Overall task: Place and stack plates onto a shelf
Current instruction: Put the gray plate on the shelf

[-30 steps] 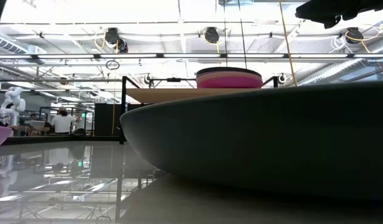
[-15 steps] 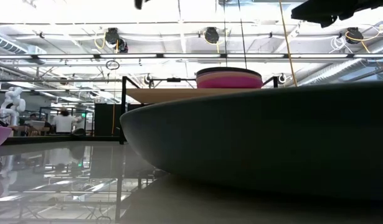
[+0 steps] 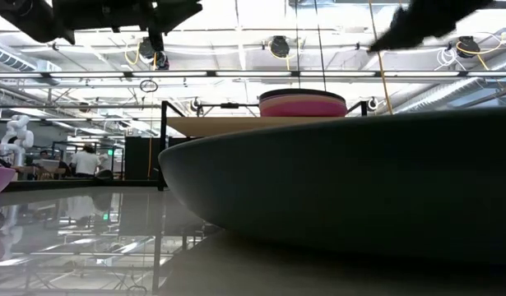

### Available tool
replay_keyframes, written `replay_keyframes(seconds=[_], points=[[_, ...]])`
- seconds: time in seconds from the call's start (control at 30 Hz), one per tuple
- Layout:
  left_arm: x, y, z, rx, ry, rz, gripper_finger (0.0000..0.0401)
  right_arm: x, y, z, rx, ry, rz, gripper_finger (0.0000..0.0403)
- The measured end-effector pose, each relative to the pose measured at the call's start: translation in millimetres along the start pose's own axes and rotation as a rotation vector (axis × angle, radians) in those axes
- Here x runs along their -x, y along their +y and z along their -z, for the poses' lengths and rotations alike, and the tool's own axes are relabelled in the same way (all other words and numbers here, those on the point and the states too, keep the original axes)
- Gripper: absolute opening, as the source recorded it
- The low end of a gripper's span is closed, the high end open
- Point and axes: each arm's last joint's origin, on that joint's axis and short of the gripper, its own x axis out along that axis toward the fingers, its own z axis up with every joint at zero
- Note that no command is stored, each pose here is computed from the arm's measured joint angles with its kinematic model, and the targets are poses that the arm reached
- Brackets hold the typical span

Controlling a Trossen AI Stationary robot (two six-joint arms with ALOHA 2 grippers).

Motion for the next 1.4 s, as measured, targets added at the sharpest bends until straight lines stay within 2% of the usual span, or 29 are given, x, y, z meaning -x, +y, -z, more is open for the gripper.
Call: replay_keyframes(seconds=[0.17,0.33,0.53,0.77,1.17,1.4], points=[[0.9,-0.9,2.2,0.009,0.008,0.004,0.0106,-16.3,14.5,17.4,-0.073,0.188,-0.099,0.0109],[0.7,-0.8,2.7,0.009,0.012,0.003,0.0106,-33.7,34.8,35.2,-0.080,0.353,-0.179,0.0109],[0.8,-0.7,3.4,0.015,0.020,0.003,0.0106,-47.3,53.1,55.3,-0.096,0.515,-0.220,0.0109],[0.8,-0.7,4.3,0.017,0.029,0.002,0.0106,-49.7,56.8,65.2,-0.118,0.591,-0.180,0.0109],[0.8,-0.4,5.5,0.015,0.042,0.001,0.0106,-47.1,54.0,67.4,-0.203,0.627,-0.125,0.0109],[0.8,-0.5,5.5,0.016,0.042,0.001,0.0106,-53.5,57.1,77.3,-0.191,0.688,-0.086,0.0109]])
